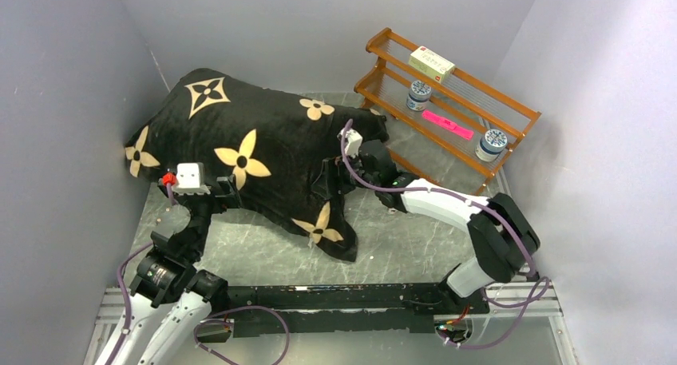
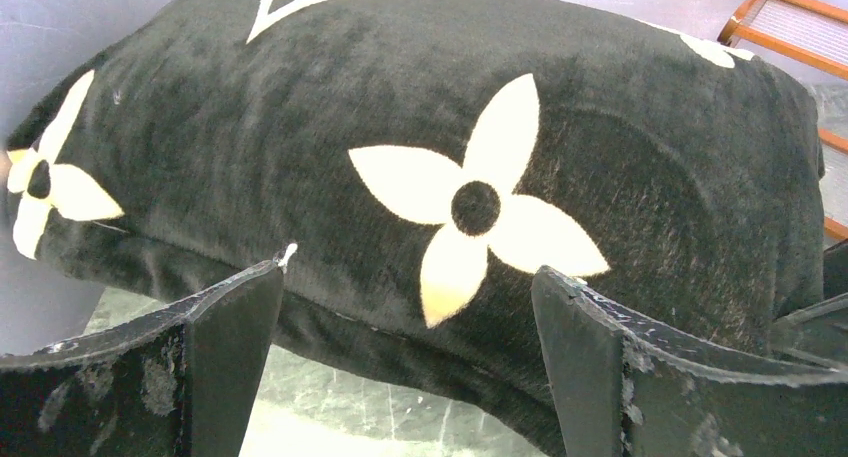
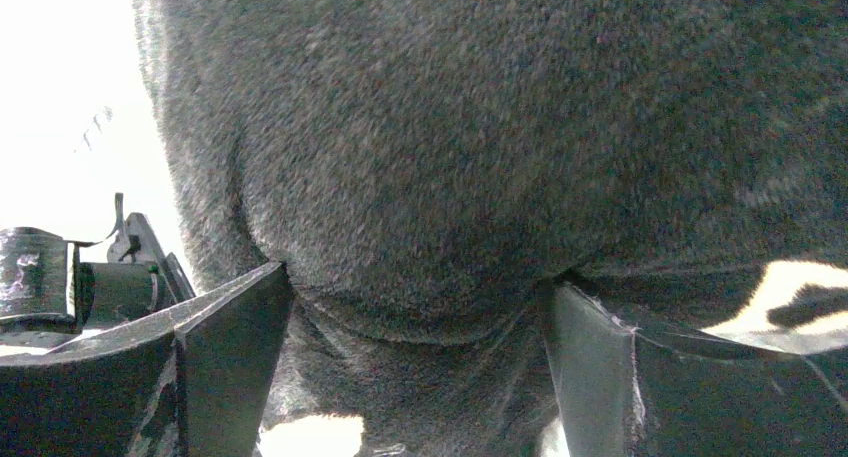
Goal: Remove the pillowcase from the pillow
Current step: Adjust the pillow at the center of the board.
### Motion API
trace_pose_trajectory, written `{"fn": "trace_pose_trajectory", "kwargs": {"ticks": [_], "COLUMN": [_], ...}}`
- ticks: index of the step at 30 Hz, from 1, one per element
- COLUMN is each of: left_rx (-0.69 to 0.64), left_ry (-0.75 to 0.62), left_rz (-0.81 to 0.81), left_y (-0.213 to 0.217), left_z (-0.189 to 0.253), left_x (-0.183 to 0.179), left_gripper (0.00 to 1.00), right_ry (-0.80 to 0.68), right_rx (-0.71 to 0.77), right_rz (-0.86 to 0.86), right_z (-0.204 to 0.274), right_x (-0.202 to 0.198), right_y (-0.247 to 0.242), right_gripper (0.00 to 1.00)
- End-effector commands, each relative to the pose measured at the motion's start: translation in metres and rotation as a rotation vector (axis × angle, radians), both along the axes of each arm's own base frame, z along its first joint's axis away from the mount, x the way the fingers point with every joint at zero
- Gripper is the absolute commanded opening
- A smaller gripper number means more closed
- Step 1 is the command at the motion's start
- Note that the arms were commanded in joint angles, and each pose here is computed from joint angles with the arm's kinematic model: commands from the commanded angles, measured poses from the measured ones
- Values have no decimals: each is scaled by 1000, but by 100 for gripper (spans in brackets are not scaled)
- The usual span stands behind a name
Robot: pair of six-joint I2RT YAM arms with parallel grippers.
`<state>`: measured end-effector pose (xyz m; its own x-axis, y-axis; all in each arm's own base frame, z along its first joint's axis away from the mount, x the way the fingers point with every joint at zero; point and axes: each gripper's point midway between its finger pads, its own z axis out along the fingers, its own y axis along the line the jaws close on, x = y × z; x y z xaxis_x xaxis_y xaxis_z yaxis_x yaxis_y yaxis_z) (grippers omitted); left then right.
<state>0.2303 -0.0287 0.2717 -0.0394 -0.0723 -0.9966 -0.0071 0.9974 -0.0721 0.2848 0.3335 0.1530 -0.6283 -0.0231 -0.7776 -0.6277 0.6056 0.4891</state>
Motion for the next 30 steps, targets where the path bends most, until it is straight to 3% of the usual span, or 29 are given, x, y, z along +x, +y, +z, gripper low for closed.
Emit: {"fn": "trace_pose_trajectory", "kwargs": {"ticks": [1,4,8,17,30], "left_rx": [-4,5,4,9,7], "left_ry": [-54,-54,-56,-58,-30], "left_rz": [-6,-2,-3,11,46], "left_y": [1,2,2,6,11], "left_z": [18,18,18,18,13], "left_x": [-1,0,1,1,5], "left_gripper": [100,100,100,100,100], "right_ry": [-51,-36,-57,-144,-131], "right_rx": [61,27,-7,-41,-40], "right_rz": [77,120,126,114,422], "right_z": [15,7,15,62,76], "right_x": [-1,-9,-16,-49,-143], "right_y": [34,39,34,3,9], "right_gripper": [87,58,2,0,0]}}
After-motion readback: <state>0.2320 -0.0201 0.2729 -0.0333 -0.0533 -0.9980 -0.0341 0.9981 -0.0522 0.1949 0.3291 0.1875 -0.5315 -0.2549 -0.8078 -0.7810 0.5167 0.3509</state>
